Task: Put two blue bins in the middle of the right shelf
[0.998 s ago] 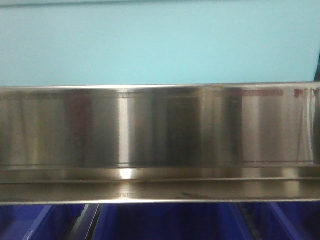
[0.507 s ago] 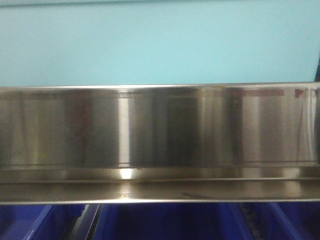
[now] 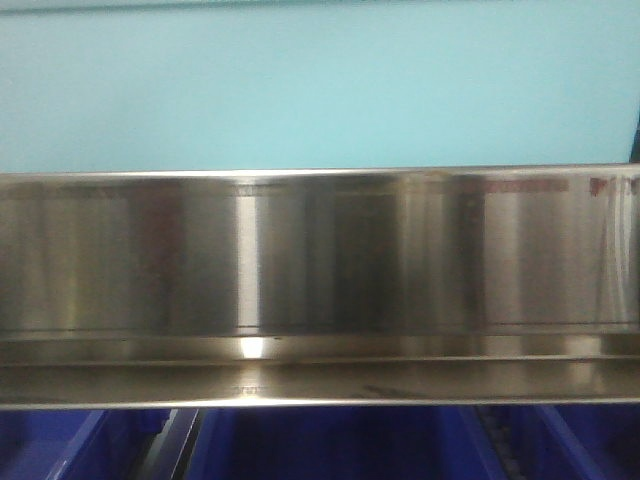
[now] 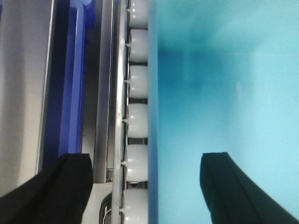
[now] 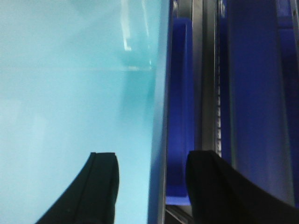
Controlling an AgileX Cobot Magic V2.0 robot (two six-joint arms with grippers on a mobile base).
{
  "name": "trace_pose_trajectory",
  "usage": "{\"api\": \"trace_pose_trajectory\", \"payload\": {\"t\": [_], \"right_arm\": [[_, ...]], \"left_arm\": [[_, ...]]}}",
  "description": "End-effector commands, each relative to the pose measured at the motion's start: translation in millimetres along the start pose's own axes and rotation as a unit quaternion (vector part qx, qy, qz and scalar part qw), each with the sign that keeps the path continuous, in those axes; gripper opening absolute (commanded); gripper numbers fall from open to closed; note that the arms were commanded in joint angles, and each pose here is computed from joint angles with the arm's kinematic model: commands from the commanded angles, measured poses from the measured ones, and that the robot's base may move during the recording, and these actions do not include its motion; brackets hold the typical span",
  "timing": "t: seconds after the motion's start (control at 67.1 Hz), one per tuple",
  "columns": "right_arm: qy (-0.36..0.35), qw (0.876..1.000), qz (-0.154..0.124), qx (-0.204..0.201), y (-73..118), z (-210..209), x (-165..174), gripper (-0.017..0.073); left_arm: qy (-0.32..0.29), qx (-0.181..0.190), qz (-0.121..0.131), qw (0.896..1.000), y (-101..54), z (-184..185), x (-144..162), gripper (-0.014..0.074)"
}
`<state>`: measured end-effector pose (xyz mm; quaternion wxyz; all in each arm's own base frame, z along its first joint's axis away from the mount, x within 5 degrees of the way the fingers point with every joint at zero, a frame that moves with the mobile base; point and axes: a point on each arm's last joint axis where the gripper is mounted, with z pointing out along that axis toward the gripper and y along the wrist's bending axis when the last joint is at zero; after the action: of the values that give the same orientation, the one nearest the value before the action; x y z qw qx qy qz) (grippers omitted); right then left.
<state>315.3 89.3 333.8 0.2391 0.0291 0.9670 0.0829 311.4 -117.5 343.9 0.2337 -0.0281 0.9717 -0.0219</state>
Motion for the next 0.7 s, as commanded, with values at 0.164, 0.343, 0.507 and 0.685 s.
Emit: {"api": "trace_pose_trajectory", "payload": {"t": [0.164, 0.343, 0.507, 0.685], "right_arm": [[0.015, 1.0, -0.021, 0.012, -1.3, -1, 2, -0.0069], [-0.002, 1.0, -0.024, 0.011, -1.3, -10, 0, -0.0165], [-0.049, 0.998, -0.026, 0.008, -1.0, -38, -6, -0.0165], [-0.121, 0.992, -0.043, 0.007, 4.0, -77, -12, -0.0165]], "left_arm": [[0.022, 0.017, -0.011, 1.0, -4.6, 1, 4, 0.0039], [0.026, 0.031, 0.002, 0.999, -6.9, -3, 4, -0.0111], [-0.009, 0.038, 0.02, 0.999, -14.3, -29, 3, -0.0111], [-0.095, 0.037, 0.042, 0.994, -21.7, -75, 0, -0.0111]]}}
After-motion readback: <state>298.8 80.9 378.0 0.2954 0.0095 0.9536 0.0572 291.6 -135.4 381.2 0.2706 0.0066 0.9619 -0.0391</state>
